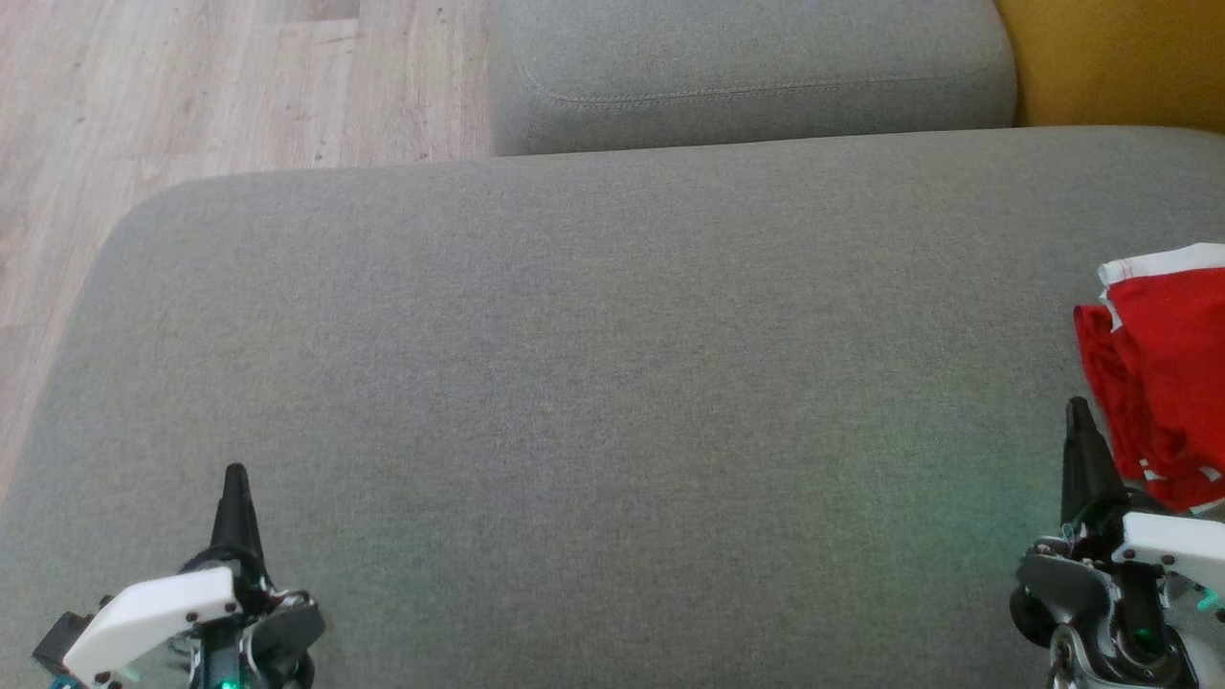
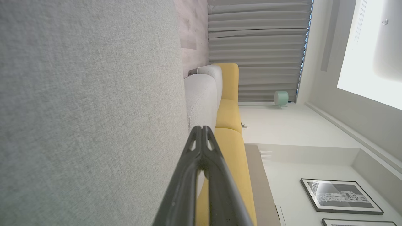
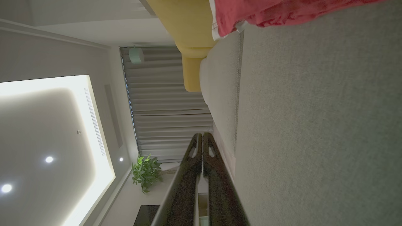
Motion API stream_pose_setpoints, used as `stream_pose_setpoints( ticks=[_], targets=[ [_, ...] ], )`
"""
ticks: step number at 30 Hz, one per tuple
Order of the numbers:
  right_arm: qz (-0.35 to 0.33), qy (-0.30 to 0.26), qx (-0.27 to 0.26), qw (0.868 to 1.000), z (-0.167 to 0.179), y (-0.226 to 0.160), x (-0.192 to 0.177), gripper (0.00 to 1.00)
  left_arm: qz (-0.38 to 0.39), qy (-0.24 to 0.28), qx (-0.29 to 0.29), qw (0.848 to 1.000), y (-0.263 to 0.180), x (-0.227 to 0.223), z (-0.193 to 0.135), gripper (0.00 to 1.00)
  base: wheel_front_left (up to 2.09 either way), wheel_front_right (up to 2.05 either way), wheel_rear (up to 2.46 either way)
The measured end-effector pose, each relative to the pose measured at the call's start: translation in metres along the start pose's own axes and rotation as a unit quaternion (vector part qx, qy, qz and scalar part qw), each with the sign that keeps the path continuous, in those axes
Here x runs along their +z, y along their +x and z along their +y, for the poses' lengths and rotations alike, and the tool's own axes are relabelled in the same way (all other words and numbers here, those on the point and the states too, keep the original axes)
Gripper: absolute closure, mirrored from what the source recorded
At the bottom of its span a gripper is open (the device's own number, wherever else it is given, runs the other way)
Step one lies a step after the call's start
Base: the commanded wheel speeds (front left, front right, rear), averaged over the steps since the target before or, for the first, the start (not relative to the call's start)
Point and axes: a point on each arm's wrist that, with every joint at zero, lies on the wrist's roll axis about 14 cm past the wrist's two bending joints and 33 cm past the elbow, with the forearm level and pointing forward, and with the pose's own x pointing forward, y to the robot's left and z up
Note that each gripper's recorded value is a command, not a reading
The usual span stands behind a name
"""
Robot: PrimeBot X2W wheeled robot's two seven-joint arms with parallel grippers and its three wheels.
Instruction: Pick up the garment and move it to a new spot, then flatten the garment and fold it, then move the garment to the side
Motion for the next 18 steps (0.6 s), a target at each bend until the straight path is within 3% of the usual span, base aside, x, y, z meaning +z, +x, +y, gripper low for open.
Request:
stream_pose_setpoints(
  ticks=[18],
  targets=[
    [0.002,0.0,0.0,1.0,0.0001,-0.0001,0.0002,1.0,0.001,-0.001,0.0,1.0,0.0,-0.0004,0.0,1.0,0.0,0.0,0.0]
  ],
)
